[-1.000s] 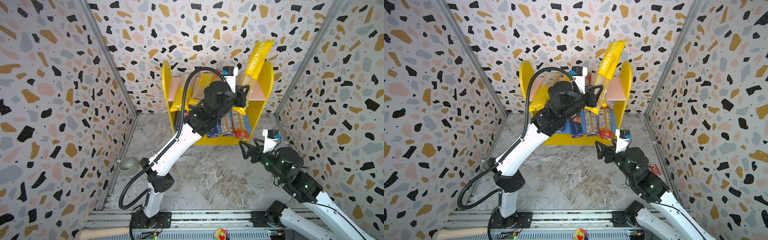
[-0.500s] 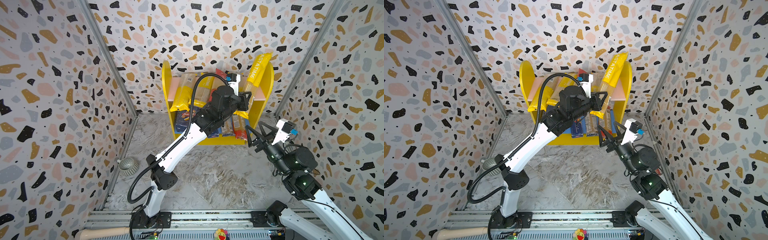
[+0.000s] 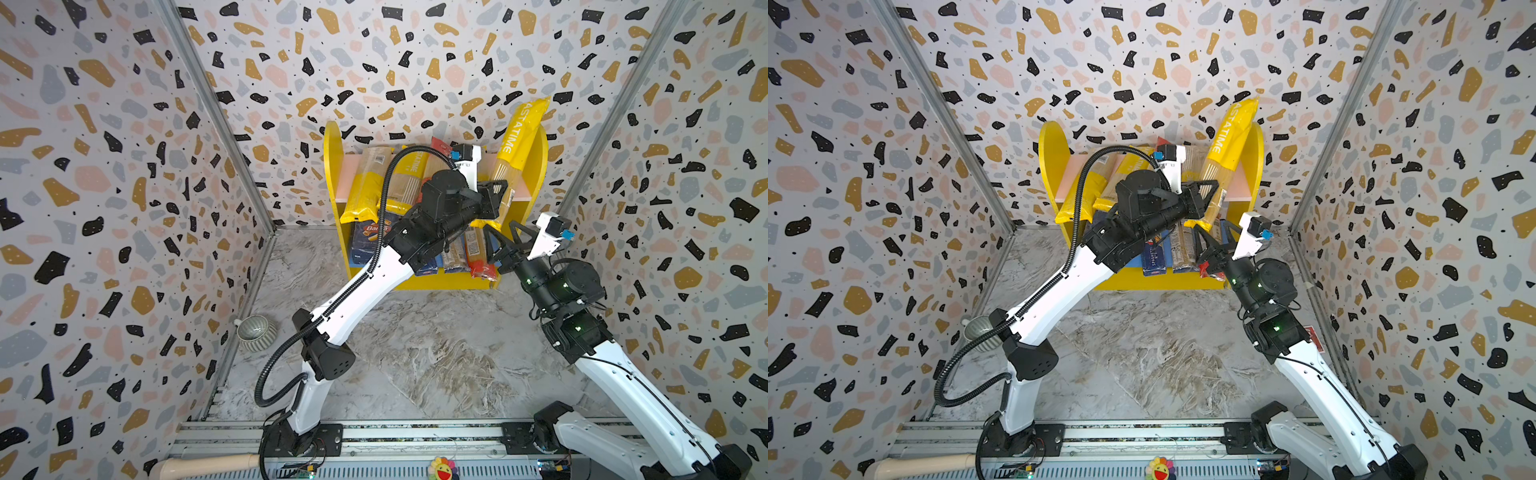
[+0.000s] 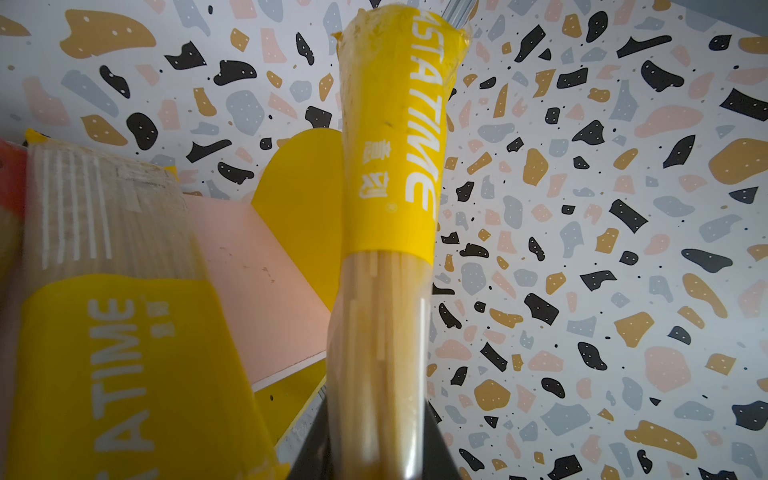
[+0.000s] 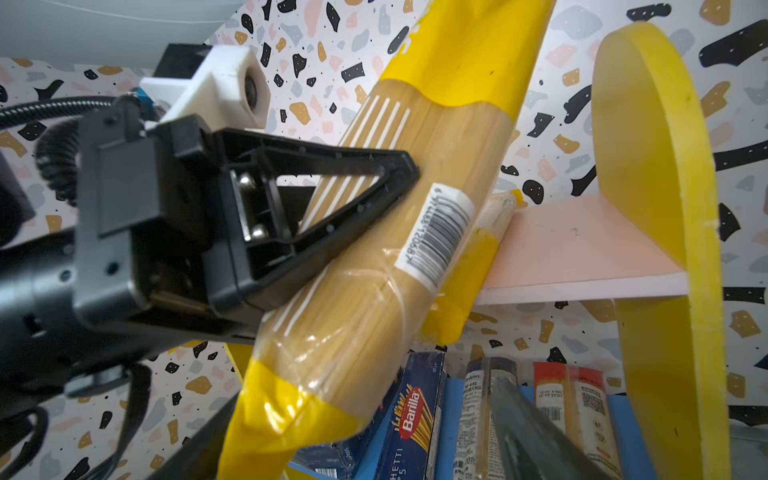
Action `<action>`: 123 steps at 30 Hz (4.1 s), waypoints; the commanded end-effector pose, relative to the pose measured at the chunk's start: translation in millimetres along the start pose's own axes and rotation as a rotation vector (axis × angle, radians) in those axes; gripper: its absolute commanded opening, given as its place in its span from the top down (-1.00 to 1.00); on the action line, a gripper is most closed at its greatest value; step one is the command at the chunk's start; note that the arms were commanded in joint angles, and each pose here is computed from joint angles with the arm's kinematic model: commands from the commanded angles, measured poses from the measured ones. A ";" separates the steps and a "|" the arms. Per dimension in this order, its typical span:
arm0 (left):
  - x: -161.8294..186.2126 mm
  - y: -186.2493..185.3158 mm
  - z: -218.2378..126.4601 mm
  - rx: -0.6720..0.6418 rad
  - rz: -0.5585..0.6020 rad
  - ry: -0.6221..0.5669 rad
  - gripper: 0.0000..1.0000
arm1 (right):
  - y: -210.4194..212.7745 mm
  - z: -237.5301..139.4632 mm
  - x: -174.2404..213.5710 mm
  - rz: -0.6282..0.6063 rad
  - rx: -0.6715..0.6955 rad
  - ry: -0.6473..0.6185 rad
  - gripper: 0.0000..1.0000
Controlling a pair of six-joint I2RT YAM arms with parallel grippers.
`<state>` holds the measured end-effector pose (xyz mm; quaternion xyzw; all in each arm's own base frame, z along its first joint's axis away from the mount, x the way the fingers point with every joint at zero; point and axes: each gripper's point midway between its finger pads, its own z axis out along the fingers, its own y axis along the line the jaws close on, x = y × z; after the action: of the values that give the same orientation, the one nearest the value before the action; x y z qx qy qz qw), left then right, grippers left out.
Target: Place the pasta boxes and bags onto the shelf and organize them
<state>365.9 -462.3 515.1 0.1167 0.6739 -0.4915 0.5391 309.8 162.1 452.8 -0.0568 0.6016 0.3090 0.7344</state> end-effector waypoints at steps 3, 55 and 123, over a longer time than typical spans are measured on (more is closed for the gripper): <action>-78.6 -53.4 -32.9 0.187 -0.002 -0.245 1.00 | 18.9 3.7 -47.0 0.007 -0.077 -0.137 -0.67; -67.8 -9.7 0.3 0.204 -0.060 -0.239 0.10 | -44.5 58.0 -25.1 0.076 -0.011 -0.030 0.03; 100.8 242.5 -332.6 -0.963 0.275 -0.014 -0.99 | -117.9 -61.8 124.7 -0.044 0.395 0.389 -0.89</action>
<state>287.1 -144.6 283.9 -0.0153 0.8159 -0.0952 0.5701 329.8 108.4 325.7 -0.0064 0.7402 0.2308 0.6316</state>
